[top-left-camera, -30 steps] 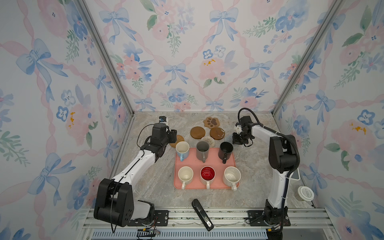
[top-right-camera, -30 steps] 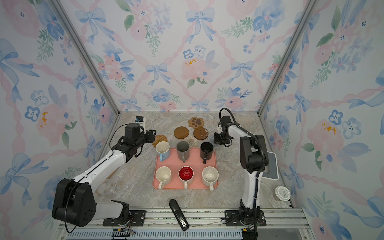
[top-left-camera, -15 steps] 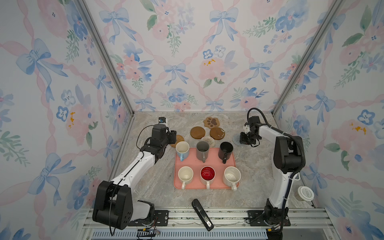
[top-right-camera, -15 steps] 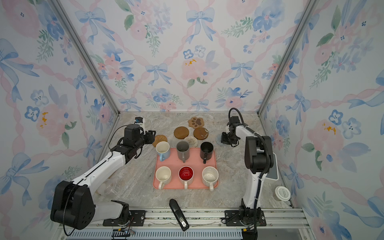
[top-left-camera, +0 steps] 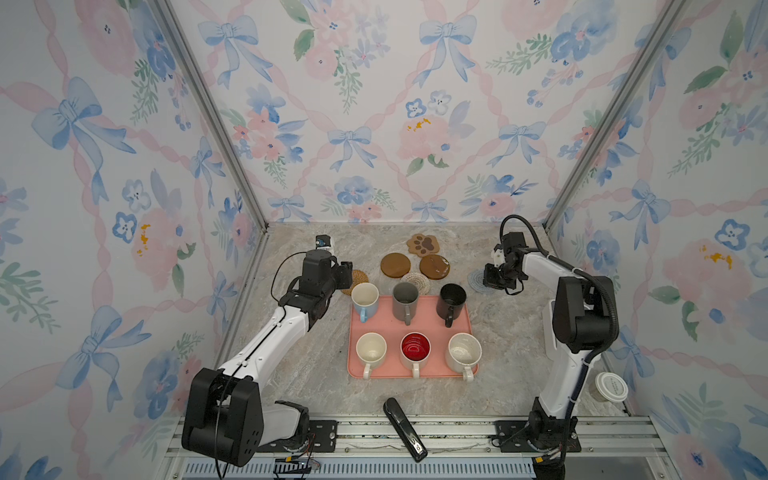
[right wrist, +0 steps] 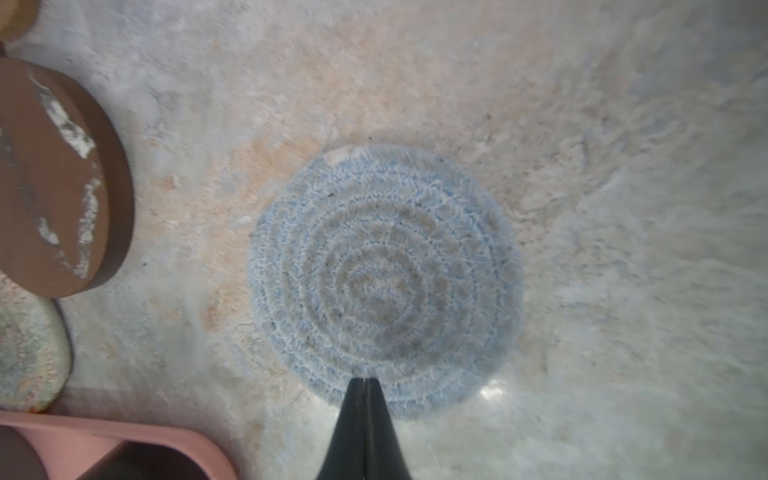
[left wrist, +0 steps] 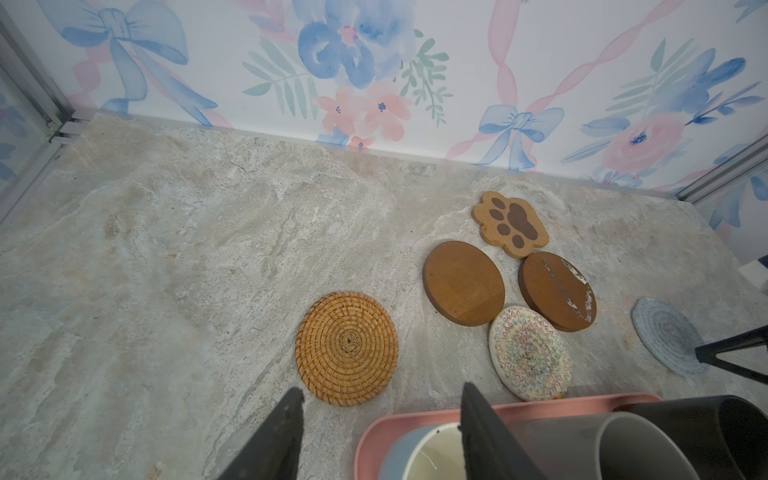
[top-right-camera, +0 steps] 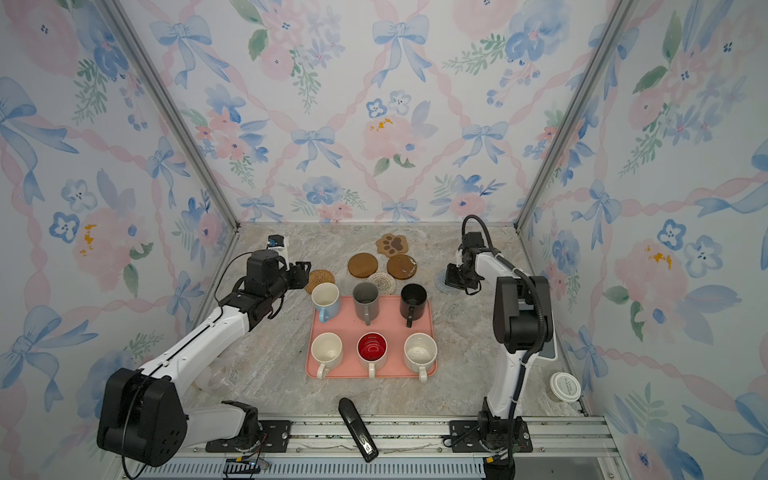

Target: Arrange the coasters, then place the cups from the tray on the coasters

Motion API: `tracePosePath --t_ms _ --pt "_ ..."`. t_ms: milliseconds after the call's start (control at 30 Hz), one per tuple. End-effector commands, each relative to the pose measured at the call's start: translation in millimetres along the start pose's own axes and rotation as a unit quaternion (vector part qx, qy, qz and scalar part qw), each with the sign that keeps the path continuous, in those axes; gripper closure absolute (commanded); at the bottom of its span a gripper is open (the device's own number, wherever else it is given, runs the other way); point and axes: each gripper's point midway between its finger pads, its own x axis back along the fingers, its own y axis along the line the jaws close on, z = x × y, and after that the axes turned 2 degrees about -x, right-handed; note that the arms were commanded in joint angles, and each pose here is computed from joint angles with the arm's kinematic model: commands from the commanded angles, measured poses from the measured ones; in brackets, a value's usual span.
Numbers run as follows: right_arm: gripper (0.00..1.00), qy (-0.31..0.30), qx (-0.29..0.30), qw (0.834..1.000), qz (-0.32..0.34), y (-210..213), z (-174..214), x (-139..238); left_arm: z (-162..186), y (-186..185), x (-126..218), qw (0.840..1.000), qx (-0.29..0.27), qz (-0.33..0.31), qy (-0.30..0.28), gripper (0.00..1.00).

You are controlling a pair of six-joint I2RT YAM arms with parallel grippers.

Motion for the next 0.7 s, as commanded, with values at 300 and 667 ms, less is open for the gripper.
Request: tracePosePath --t_ms 300,667 --pt "0.98 -0.071 0.072 0.99 -0.096 109.2 -54.1 47.4 -5.3 -4.3 9.7 1.0 0.009 0.004 -0.012 0.43" --pt "0.96 -0.054 0.107 0.979 -0.164 187.3 -70.1 3.9 4.1 -9.9 7.7 1.0 0.012 0.011 -0.001 0.44"
